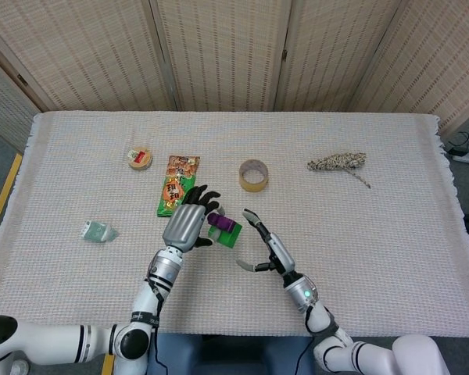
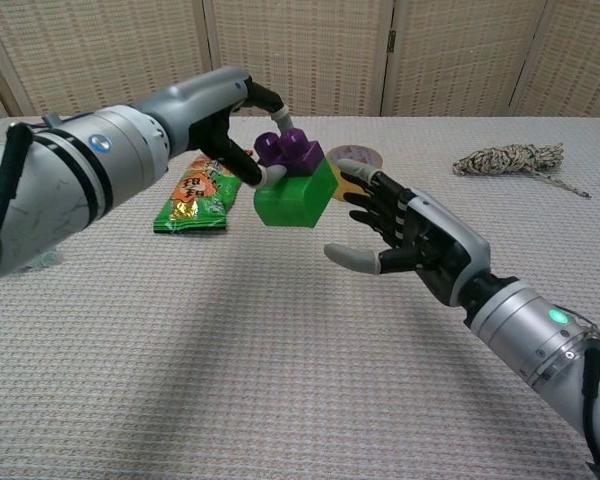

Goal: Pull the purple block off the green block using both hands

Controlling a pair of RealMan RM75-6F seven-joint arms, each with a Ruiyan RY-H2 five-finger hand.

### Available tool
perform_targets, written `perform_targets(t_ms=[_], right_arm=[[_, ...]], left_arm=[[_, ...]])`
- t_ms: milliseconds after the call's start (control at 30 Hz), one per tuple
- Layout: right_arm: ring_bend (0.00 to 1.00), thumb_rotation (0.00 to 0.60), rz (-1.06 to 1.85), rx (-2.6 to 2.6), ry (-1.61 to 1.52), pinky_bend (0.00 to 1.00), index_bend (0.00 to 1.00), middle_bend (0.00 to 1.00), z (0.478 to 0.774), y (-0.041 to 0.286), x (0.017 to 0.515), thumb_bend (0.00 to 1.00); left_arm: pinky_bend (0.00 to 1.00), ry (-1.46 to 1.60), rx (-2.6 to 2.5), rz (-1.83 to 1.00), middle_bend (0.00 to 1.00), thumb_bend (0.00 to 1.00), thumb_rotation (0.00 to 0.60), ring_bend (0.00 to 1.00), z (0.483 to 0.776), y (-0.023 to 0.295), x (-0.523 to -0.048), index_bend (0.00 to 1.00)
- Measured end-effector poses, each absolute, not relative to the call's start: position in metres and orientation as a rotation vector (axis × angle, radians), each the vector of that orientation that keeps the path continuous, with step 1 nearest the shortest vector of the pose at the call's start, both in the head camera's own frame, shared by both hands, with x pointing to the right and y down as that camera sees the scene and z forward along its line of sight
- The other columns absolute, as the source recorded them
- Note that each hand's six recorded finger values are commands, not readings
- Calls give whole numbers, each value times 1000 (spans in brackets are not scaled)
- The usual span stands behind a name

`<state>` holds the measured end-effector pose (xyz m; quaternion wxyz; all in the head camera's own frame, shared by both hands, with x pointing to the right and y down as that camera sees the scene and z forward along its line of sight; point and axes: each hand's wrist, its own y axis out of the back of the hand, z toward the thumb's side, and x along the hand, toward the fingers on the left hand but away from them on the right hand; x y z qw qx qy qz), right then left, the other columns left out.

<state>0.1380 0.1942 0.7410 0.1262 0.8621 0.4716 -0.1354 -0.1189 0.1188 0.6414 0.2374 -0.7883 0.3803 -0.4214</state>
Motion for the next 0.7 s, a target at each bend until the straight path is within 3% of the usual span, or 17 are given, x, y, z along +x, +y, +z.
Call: perform_targets(t_ms=[367,700], right_arm=[[0,600,-342,2439,1405,0,248,0,750,200,133,270],[1,600,-256,2352,1466,8,286,0,753,199,132,270]], left_arm=[[0,1087,-2172,-1136,236,467,600,26,641,126,-106,748],[0,1146,-2208,-1112,248,480,600,37,640,134,-96,748]])
